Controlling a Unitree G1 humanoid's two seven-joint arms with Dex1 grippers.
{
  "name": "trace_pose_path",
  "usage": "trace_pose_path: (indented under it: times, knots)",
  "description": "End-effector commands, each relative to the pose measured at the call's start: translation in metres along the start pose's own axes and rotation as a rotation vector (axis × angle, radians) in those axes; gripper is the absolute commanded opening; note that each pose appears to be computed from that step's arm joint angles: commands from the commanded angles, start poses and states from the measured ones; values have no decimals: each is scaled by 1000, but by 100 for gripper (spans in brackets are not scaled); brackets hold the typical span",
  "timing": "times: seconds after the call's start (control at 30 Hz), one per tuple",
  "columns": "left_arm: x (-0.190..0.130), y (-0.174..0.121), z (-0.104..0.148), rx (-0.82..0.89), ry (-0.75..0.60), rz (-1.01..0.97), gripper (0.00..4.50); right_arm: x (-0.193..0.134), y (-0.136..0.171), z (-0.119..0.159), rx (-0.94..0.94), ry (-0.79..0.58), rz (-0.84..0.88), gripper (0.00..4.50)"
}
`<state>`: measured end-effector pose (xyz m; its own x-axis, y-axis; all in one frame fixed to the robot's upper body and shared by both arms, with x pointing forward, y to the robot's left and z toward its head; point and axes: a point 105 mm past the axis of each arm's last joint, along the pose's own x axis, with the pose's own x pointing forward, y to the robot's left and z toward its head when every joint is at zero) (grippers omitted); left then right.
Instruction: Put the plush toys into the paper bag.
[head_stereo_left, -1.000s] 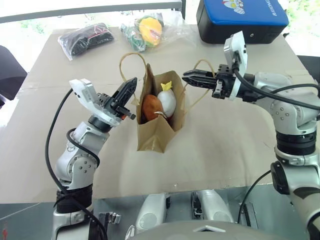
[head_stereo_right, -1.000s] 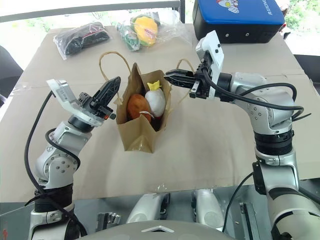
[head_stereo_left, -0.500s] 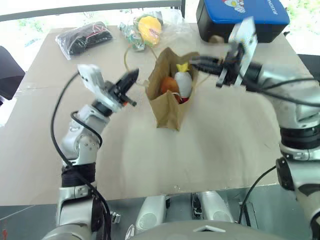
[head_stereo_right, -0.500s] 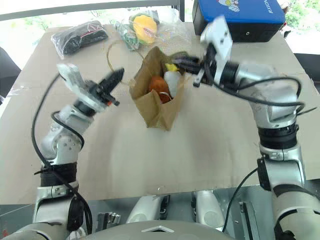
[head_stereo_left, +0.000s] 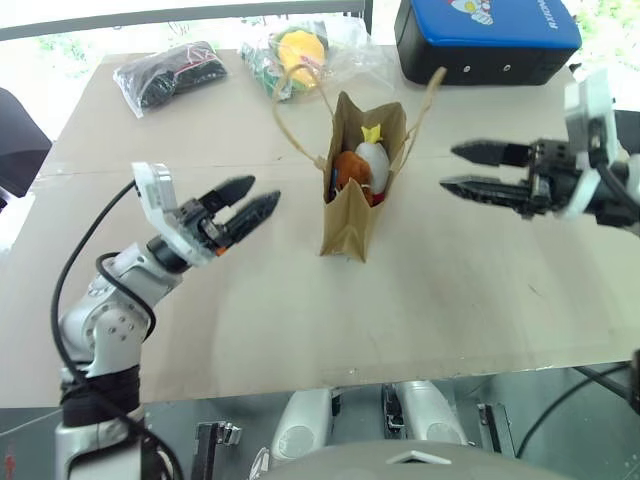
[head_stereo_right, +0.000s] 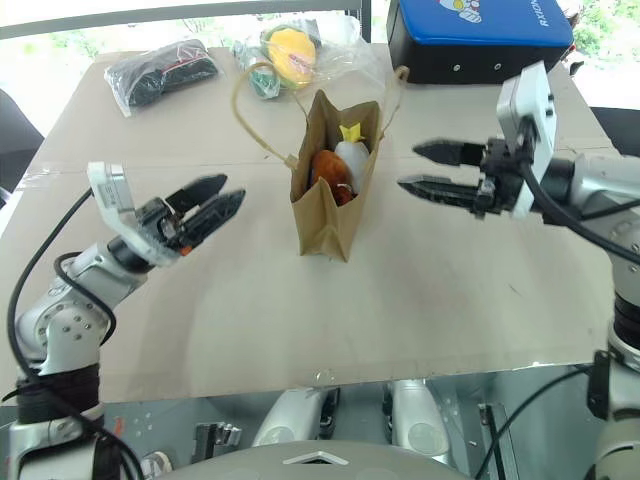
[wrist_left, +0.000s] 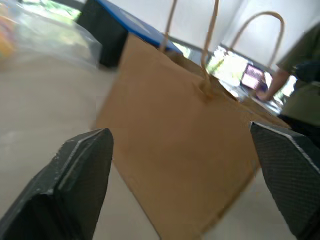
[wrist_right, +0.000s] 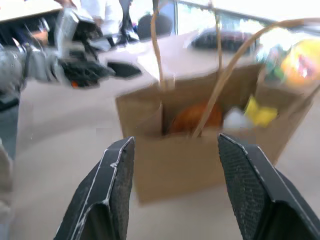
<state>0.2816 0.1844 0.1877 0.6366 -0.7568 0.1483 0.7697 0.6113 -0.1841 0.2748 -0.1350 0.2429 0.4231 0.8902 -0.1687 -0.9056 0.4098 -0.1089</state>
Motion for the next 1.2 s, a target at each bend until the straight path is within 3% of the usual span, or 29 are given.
trace_pose_path:
  times: [0.03, 0.13, 0.43, 0.63, 0.73, 0.83, 0.93, 1.03, 1.13, 1.2]
  knots:
    - [15, -23, -12, 63, 64, -81, 450, 15, -2, -28, -74, 94, -61, 112]
    - [30, -31, -21, 75, 65, -84, 450, 49, -4, -44, -99, 72, -67, 4]
    - [60, -37, -37, 171, 57, 65, 450, 127, 10, -42, -43, -103, 54, 4]
    - [70, -26, -40, 195, -11, 215, 450, 135, 16, -46, -62, -118, 57, 4]
    - [71, -17, -44, 204, -22, 283, 326, 123, 12, -46, -94, -125, 1, 0]
    - [74, -14, -44, 212, -47, 300, 169, 98, -2, -38, -141, -142, -99, 0]
    - [76, -12, -41, 206, -79, 265, 12, 64, -1, -31, -144, -175, -109, 95]
    - [71, -14, -31, 234, -89, 100, 0, 32, 3, -29, -193, -167, -146, 246]
    - [54, -9, -16, 321, 8, -207, 0, -3, 14, -39, -220, -90, -141, 411]
    - [45, 5, -10, 394, 106, -363, 0, -23, 18, -46, -214, -42, -152, 436]
